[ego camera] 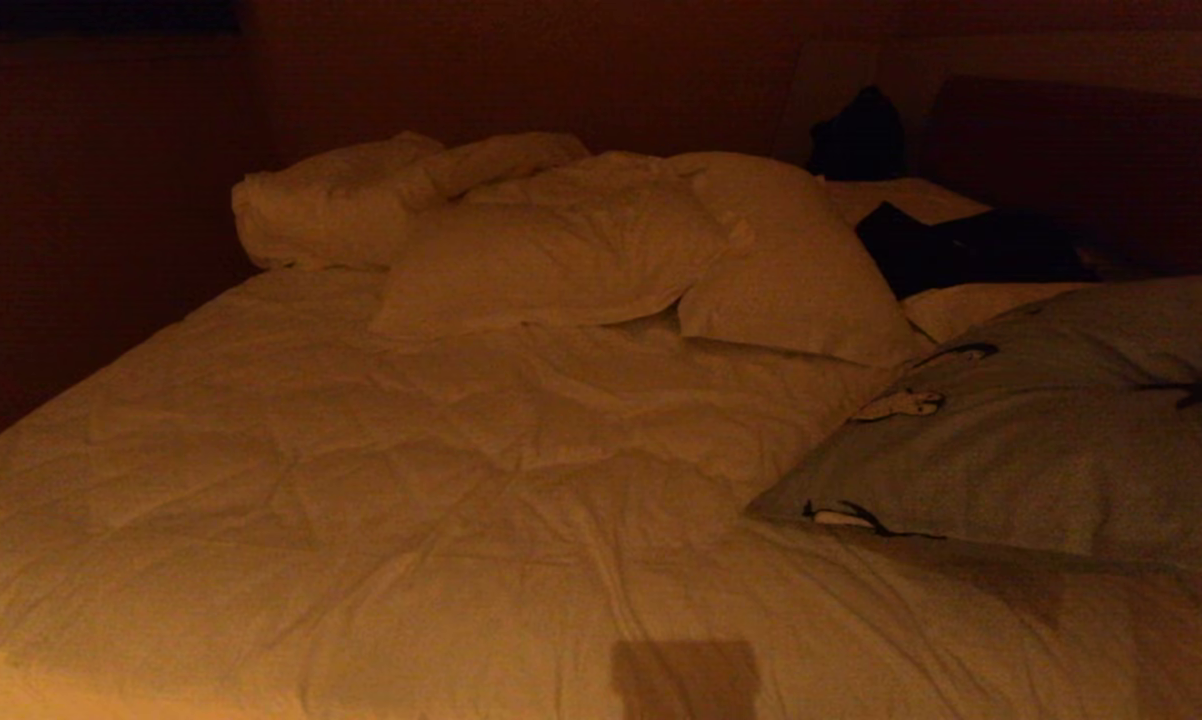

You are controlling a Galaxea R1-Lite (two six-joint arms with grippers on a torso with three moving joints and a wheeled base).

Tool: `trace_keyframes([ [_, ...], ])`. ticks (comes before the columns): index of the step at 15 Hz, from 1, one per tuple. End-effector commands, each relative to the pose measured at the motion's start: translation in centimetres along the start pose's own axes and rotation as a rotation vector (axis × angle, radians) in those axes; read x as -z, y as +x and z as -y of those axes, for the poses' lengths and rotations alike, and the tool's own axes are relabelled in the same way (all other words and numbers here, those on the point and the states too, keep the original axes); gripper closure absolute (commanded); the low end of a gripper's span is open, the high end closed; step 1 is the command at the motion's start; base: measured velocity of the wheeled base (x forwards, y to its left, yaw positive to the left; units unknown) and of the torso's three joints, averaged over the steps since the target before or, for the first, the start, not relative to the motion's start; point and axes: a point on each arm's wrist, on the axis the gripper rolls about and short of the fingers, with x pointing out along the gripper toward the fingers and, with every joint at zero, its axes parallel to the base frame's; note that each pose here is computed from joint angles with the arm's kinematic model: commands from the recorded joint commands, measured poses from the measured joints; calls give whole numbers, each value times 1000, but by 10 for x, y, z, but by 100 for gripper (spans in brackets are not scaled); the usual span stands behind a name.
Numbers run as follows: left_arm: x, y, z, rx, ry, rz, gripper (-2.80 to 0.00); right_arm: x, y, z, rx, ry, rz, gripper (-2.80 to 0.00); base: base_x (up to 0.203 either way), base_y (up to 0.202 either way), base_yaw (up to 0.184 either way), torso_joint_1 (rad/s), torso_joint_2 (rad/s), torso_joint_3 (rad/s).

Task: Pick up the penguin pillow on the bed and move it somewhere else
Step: Place the pillow at the bedside

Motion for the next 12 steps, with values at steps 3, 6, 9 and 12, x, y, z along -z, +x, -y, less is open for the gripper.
trace_keyframes([
  [3,1,0,0,0,0,-3,0,-32,-20,-43,-8,78,152,0,0,0,0,0,0,0],
  [6,1,0,0,-1,0,-3,0,-43,-26,-64,-35,44,169,0,0,0,0,0,0,0],
  [9,1,0,0,0,0,-3,0,-46,-24,-68,-42,-25,166,0,0,0,0,0,0,0],
  [12,1,0,0,-1,0,-3,0,-50,-20,-66,-32,-128,166,0,0,0,0,0,0,0],
])
